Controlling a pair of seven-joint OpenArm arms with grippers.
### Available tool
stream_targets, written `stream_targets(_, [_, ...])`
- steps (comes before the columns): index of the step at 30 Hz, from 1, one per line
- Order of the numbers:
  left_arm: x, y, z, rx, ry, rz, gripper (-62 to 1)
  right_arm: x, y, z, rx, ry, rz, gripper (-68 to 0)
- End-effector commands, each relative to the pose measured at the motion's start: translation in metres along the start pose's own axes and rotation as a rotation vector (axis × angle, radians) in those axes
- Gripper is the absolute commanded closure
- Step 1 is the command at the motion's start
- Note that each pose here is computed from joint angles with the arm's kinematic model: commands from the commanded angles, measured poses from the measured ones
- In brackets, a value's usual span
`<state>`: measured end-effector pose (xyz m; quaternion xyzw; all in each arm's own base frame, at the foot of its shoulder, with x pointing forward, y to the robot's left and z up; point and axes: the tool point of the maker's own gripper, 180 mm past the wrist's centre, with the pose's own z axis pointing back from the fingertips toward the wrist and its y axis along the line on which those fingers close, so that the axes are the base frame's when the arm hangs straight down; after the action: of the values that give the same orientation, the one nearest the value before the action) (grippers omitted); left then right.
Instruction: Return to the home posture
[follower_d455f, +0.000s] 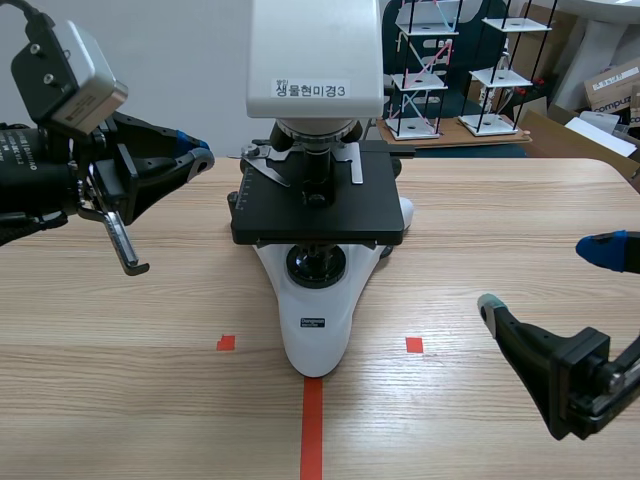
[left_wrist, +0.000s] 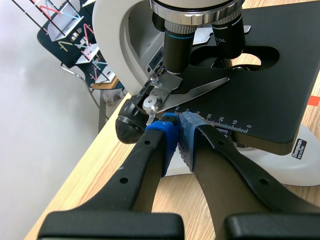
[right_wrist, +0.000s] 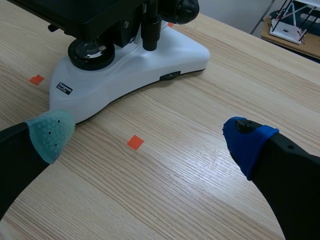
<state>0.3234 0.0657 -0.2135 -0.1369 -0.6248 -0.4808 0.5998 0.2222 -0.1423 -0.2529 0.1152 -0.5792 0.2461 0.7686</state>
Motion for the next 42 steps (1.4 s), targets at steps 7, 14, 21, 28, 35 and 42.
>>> stream_targets(7, [0.013,0.006,-0.001,0.017,-0.044,-0.005,-2.7,0.008,-0.003,0.001,-0.007,-0.026,0.008,-66.9])
stream_targets(14, [0.013,0.006,0.000,0.017,-0.043,-0.005,-2.7,0.008,-0.003,0.001,-0.007,-0.026,0.008,-66.9])
stream_targets(21, [0.013,0.006,0.000,0.017,-0.043,-0.005,-2.7,0.008,-0.003,0.001,-0.007,-0.026,0.008,-66.9])
stream_targets(28, [0.013,0.005,0.000,0.017,-0.043,-0.004,-2.7,0.008,-0.003,0.001,-0.007,-0.026,0.008,-66.9])
stream_targets(35, [0.005,0.002,0.012,0.044,-0.049,0.034,-2.7,0.008,-0.003,0.001,-0.007,-0.026,0.008,-66.9])
stream_targets(42, [-0.017,-0.002,0.054,0.129,-0.041,0.118,-2.7,0.008,-0.003,0.001,-0.007,-0.026,0.008,-66.9])
